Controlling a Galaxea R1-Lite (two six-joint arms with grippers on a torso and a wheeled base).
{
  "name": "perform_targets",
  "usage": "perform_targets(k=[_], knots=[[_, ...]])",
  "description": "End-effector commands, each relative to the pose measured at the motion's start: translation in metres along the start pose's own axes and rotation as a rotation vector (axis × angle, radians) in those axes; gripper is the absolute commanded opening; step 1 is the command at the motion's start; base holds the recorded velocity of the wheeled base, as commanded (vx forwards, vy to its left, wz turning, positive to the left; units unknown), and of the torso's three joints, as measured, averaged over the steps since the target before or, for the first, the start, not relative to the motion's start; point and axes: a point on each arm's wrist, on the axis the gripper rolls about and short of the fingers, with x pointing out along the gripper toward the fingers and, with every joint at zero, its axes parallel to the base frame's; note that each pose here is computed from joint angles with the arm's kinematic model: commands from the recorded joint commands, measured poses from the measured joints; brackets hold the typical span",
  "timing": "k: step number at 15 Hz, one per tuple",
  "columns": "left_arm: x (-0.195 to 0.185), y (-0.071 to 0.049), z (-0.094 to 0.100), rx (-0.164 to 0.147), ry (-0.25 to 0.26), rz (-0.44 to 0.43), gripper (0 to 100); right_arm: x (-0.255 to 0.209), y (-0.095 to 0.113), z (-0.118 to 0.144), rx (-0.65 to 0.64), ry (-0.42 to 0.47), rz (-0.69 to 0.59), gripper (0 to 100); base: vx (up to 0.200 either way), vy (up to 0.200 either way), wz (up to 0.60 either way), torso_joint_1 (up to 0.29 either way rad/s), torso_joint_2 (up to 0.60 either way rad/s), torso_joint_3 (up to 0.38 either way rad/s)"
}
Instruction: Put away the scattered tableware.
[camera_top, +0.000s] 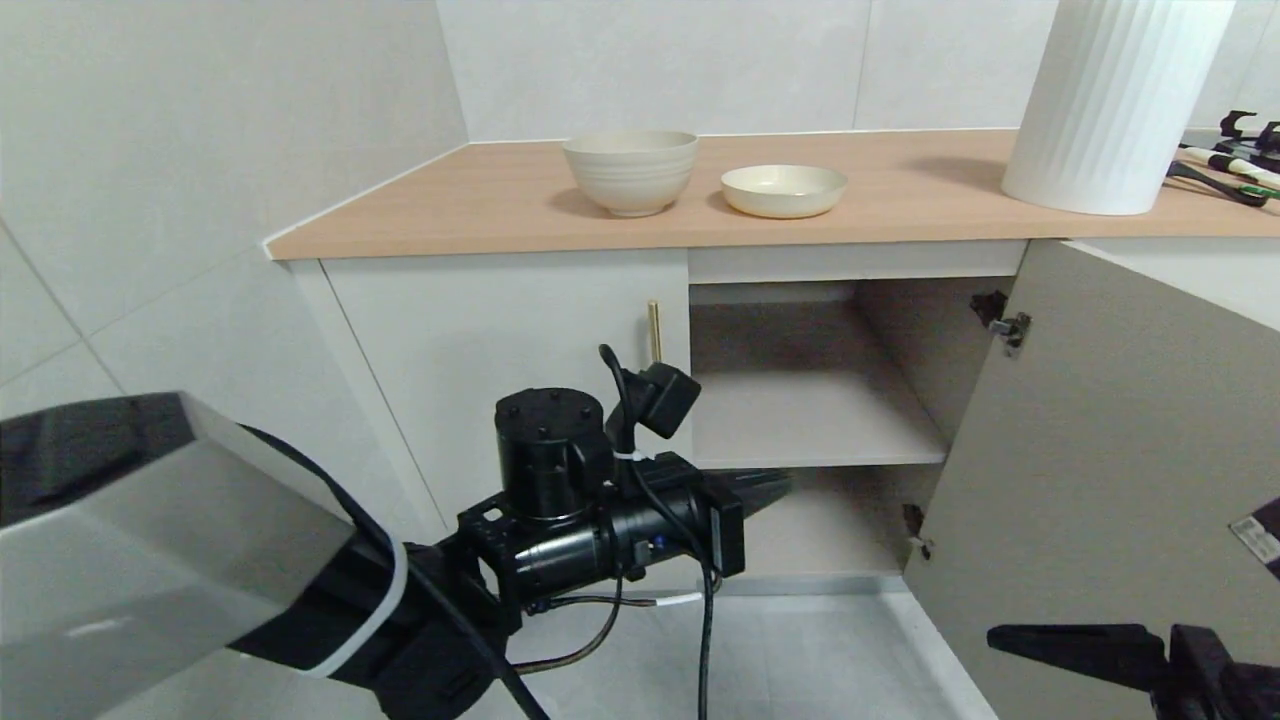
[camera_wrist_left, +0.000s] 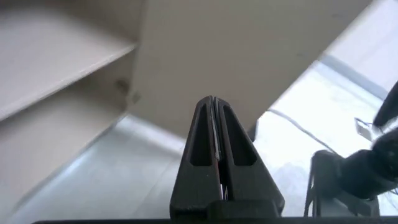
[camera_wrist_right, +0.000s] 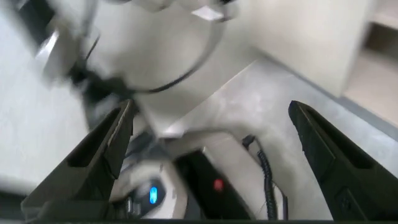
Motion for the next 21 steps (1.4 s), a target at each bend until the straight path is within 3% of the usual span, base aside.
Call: perform_targets(k=[1, 5, 7, 9, 10, 13, 15, 18, 21], knots=[[-0.043, 0.002, 0.034, -0.008, -0.029, 0.088, 0, 0.01, -0.004, 0.013, 0.032, -0.015, -0.042, 100, 0.0, 0.0, 0.0, 0.0, 0.0, 0.0], [-0.122, 0.004, 0.077, -0.016, -0.114, 0.25, 0, 0.038, -0.014, 0.028, 0.042, -0.009, -0.168, 100, 0.0, 0.0, 0.0, 0.0, 0.0, 0.0], [-0.158, -0.003, 0.086, -0.026, -0.138, 0.327, 0, 0.05, -0.023, 0.056, 0.035, -0.076, -0.219, 100, 0.0, 0.0, 0.0, 0.0, 0.0, 0.0], [-0.181, -0.014, 0.082, -0.043, -0.137, 0.38, 0, 0.065, -0.033, 0.084, 0.027, -0.122, -0.246, 100, 0.0, 0.0, 0.0, 0.0, 0.0, 0.0], [-0.193, -0.024, 0.08, -0.051, -0.136, 0.406, 100, 0.072, -0.035, 0.097, 0.027, -0.121, -0.247, 100, 0.0, 0.0, 0.0, 0.0, 0.0, 0.0], [-0.214, -0.045, 0.086, -0.032, -0.175, 0.432, 100, 0.084, -0.04, 0.106, 0.011, -0.082, -0.266, 100, 0.0, 0.0, 0.0, 0.0, 0.0, 0.0], [-0.219, -0.05, 0.09, -0.031, -0.179, 0.441, 100, 0.084, -0.052, 0.107, 0.021, -0.089, -0.346, 100, 0.0, 0.0, 0.0, 0.0, 0.0, 0.0], [-0.221, -0.051, 0.095, -0.019, -0.201, 0.445, 100, 0.087, -0.053, 0.106, 0.021, -0.093, -0.425, 100, 0.0, 0.0, 0.0, 0.0, 0.0, 0.0], [-0.22, -0.049, 0.097, -0.021, -0.203, 0.454, 100, 0.088, -0.045, 0.1, 0.034, 0.002, -0.408, 100, 0.0, 0.0, 0.0, 0.0, 0.0, 0.0]])
